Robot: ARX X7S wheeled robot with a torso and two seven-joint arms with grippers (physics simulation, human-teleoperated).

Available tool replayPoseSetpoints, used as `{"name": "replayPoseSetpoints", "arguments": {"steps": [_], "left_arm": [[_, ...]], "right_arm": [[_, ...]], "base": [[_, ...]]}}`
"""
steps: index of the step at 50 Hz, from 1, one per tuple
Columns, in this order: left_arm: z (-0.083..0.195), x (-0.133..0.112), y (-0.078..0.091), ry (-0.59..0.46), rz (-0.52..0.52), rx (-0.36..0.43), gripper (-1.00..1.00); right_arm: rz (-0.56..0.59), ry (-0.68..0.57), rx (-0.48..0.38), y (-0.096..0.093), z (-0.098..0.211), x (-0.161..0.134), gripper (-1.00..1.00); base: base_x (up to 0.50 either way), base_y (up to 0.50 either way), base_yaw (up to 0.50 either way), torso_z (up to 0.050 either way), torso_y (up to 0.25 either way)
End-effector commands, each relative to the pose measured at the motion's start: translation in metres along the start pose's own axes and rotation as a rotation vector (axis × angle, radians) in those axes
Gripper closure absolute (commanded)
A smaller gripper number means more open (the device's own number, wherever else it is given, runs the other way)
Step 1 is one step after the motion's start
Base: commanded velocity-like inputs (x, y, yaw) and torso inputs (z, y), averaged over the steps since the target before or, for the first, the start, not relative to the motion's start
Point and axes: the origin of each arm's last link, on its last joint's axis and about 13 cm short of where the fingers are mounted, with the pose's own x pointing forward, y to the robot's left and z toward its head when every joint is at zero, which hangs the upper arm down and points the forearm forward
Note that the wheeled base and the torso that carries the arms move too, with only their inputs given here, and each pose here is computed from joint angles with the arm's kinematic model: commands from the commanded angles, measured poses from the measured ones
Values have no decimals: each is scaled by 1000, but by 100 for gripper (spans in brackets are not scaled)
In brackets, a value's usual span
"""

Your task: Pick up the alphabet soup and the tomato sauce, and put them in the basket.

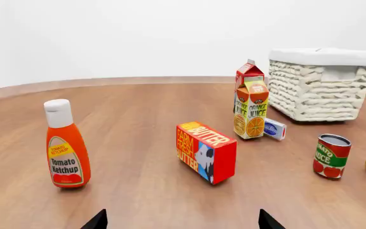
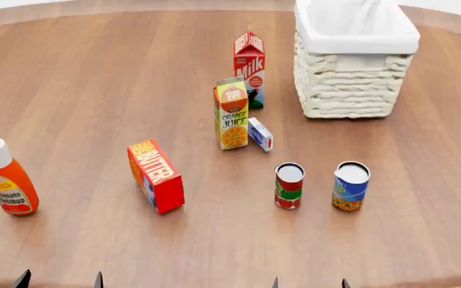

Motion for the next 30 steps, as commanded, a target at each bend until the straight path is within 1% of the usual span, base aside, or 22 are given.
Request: {"name": "replayPoseSetpoints", "arguments": {"steps": [1,4,7,12,13,14,17,19,20,21,23,24,25,27,28,29,30], "left_arm": [[2,-1,0,0,0,0,-100],[-1,-2,0,3,-2,3,-100],[-1,-2,1,4,-3,-14,-100],[-2,-1,1,9,-4,7,-100],[0,-1,2,-8,-3,15,-100],[6,0,2,-34,-7,43,-100],[24,0,3,-97,-10,86,-100],[46,-2,5,-174,4,120,-100],[52,-3,7,-196,8,121,-100],[67,-4,10,-249,24,143,-100],[79,-6,12,-300,43,165,-100],[87,-8,14,-325,49,178,-100],[94,-10,15,-343,54,190,-100],[107,-15,16,-389,60,210,-100],[111,-17,17,-401,65,218,-100],[119,-20,18,-423,70,234,-100],[122,-22,18,-432,72,240,-100]], "right_arm": [[0,0,0,0,2,-1,-100],[7,4,6,1,-2,-1,-100],[4,3,6,1,-2,0,-100],[-18,-14,-12,-1,-2,6,-100],[-14,-31,-5,-1,0,8,-100],[-17,-53,-13,-1,5,10,-100],[-44,-108,-32,-3,18,17,-100],[-61,-160,-17,-6,37,23,-100],[-67,-178,-15,-6,42,24,-100],[-76,-218,-14,-8,54,26,-100],[-88,-259,-10,-9,65,29,-100],[-92,-289,-21,-9,63,28,-100],[-96,-315,-27,-10,71,28,-100],[-94,-366,-19,-11,87,26,-100],[-94,-378,-18,-11,88,25,-100],[-93,-409,-4,-13,99,23,-100],[-92,-419,0,-13,98,21,-100]], "base": [[0,0,0,0,0],[0,0,0,0,0],[0,0,0,0,0],[0,0,0,0,0],[0,0,0,0,0],[0,0,0,0,0],[0,0,0,0,0],[0,0,0,0,0],[0,0,0,0,0],[0,0,0,0,0],[0,0,0,0,0],[0,0,0,0,0],[0,0,0,0,0],[0,0,0,0,0],[0,0,0,0,0],[0,0,0,0,0],[0,0,0,0,0]]}}
